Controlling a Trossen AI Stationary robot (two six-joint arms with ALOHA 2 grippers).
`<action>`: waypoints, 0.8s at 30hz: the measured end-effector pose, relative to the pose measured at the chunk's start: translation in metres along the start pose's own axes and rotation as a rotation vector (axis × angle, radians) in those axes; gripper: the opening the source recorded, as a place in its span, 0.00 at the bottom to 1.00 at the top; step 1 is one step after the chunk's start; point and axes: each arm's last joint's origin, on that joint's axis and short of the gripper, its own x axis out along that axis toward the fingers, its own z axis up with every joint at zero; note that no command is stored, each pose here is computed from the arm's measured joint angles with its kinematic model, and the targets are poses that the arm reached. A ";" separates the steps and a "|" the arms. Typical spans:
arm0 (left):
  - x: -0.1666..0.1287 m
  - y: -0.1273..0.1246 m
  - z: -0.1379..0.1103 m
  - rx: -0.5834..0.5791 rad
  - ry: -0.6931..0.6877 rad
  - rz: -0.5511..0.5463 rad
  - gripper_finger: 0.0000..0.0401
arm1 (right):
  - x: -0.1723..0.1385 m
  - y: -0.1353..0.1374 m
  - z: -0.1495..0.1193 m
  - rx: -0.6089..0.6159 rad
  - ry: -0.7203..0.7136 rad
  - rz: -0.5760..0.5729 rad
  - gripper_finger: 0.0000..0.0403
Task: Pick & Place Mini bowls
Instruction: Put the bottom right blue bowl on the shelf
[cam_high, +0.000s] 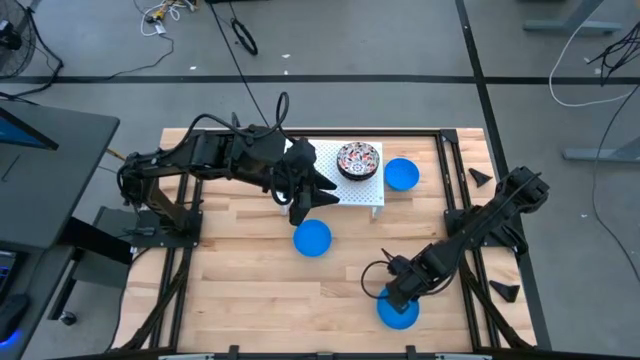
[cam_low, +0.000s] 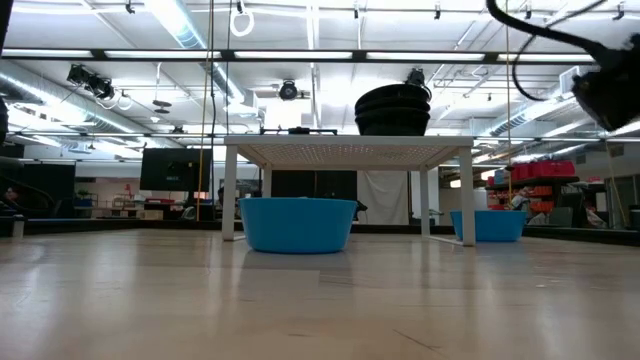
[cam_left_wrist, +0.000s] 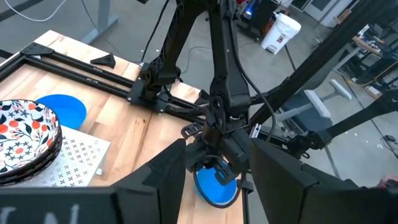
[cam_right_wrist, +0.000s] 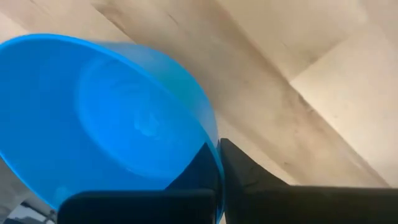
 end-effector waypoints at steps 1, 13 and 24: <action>0.000 0.000 0.000 0.000 0.000 0.000 0.45 | -0.003 0.002 0.001 -0.013 -0.002 -0.005 0.00; 0.000 -0.005 0.009 -0.005 -0.098 -0.047 0.45 | -0.068 0.026 0.021 -0.156 -0.041 -0.034 0.00; 0.000 -0.007 0.007 -0.011 -0.035 -0.144 0.45 | -0.123 0.039 0.037 -0.213 -0.085 0.022 0.00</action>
